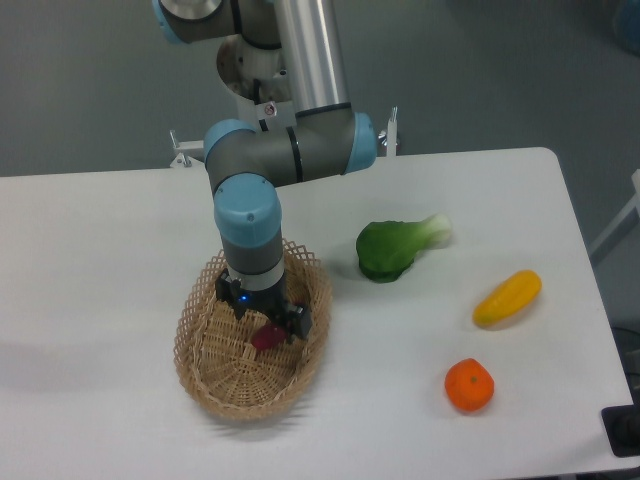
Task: Pick up the sweet potato from the basket
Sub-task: 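Lower the gripper onto the purple sweet potato and close it, then lift the held sweet potato out of the basket toward the yellow squash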
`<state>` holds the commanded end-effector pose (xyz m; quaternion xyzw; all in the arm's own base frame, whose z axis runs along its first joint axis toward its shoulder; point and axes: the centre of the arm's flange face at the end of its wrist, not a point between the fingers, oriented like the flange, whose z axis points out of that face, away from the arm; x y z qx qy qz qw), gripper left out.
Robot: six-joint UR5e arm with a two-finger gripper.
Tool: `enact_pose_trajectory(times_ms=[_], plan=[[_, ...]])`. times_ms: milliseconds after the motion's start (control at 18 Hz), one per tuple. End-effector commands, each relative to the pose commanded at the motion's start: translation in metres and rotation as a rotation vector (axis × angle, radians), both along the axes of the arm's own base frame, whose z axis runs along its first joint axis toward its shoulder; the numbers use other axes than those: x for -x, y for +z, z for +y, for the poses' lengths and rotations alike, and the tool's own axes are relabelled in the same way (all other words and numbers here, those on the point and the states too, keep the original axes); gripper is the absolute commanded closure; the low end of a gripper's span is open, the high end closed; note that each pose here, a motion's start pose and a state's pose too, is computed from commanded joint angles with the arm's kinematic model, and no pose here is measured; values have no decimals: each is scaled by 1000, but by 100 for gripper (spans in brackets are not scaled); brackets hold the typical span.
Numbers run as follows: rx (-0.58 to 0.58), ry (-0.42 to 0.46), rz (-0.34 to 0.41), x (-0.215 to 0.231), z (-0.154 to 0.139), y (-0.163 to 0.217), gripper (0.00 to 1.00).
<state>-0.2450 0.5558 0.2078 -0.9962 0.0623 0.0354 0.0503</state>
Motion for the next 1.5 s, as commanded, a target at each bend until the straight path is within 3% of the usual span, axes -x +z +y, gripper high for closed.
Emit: enact_pose_trajectory(times_ms=[278, 333, 444, 556, 1000, 1500], plan=[[-10, -3, 9, 0, 2, -4, 0], [-11, -4, 10, -1, 3, -4, 4], [-17, -3, 16, 1, 4, -1, 36], [-14, -7, 17, 0, 4, -1, 56], [-33, -40, 38, 3, 5, 14, 72], [-82, -43, 88, 36, -8, 68, 74]])
